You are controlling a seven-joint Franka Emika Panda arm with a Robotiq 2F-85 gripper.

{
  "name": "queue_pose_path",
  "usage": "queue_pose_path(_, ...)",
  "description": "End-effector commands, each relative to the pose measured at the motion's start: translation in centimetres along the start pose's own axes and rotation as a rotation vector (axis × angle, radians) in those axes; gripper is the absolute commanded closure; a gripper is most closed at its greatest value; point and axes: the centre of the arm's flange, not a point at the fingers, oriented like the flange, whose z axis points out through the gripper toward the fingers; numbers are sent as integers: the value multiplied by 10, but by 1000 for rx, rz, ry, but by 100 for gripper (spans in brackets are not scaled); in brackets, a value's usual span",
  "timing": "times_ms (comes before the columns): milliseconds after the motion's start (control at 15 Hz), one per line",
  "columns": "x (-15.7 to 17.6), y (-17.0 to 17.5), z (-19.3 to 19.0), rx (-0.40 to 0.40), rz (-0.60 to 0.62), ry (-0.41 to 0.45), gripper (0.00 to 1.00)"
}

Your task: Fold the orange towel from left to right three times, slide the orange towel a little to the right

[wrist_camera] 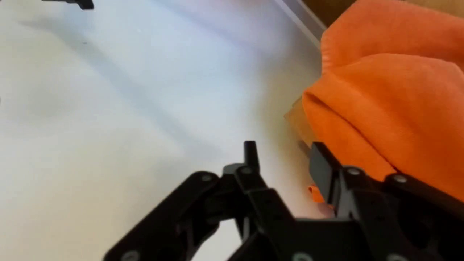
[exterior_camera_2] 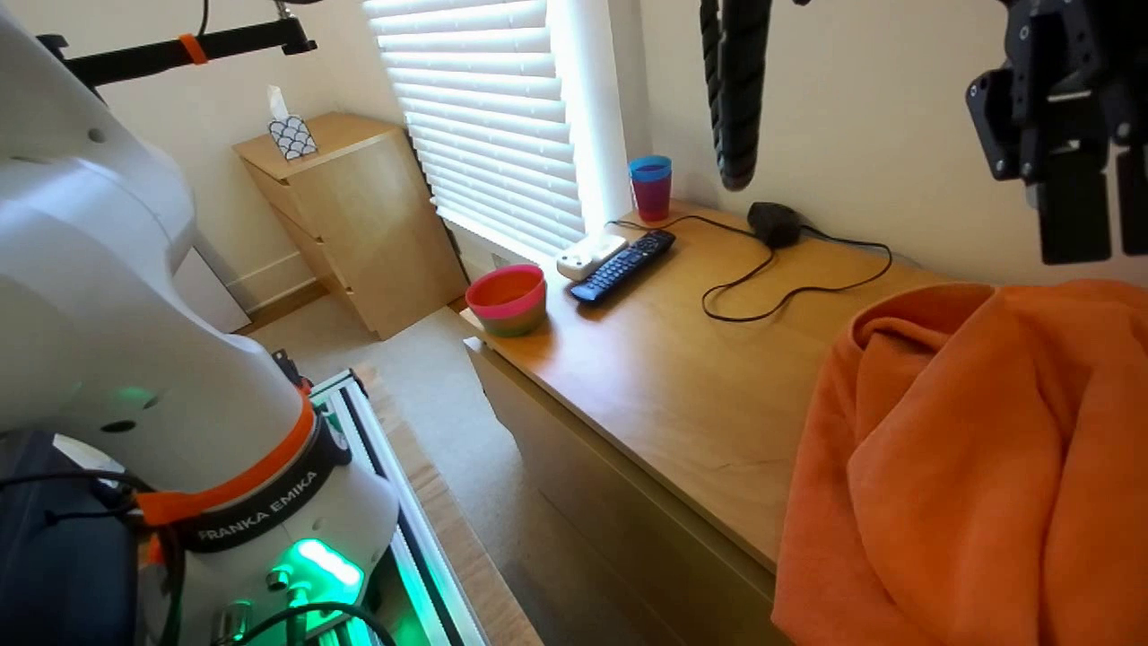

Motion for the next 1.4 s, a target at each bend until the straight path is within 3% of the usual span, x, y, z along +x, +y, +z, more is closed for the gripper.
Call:
queue_pose_path(0, 2, 14, -21, 117, -60, -114, 26)
queue_pose_path(200, -3, -22, -27, 247, -139, -191, 3)
queue_pose_path(400, -6, -78, -18, 345, -272, -219, 0)
queue_pose_path(533, -13, -117, -7, 352, -300, -221, 0)
queue_pose_path(667, -6, -149, 8, 301, -216, -267, 0)
queue_pose_path(733, -17, -123, -7, 308, -261, -227, 0)
queue_pose_path(1000, -13, -151, 13, 273, -242, -262, 0)
queue_pose_path(1133, -13, -156, 13, 357, -257, -103, 0)
queue_pose_path(1333, -11, -180, 20, 475, -330, 22, 0)
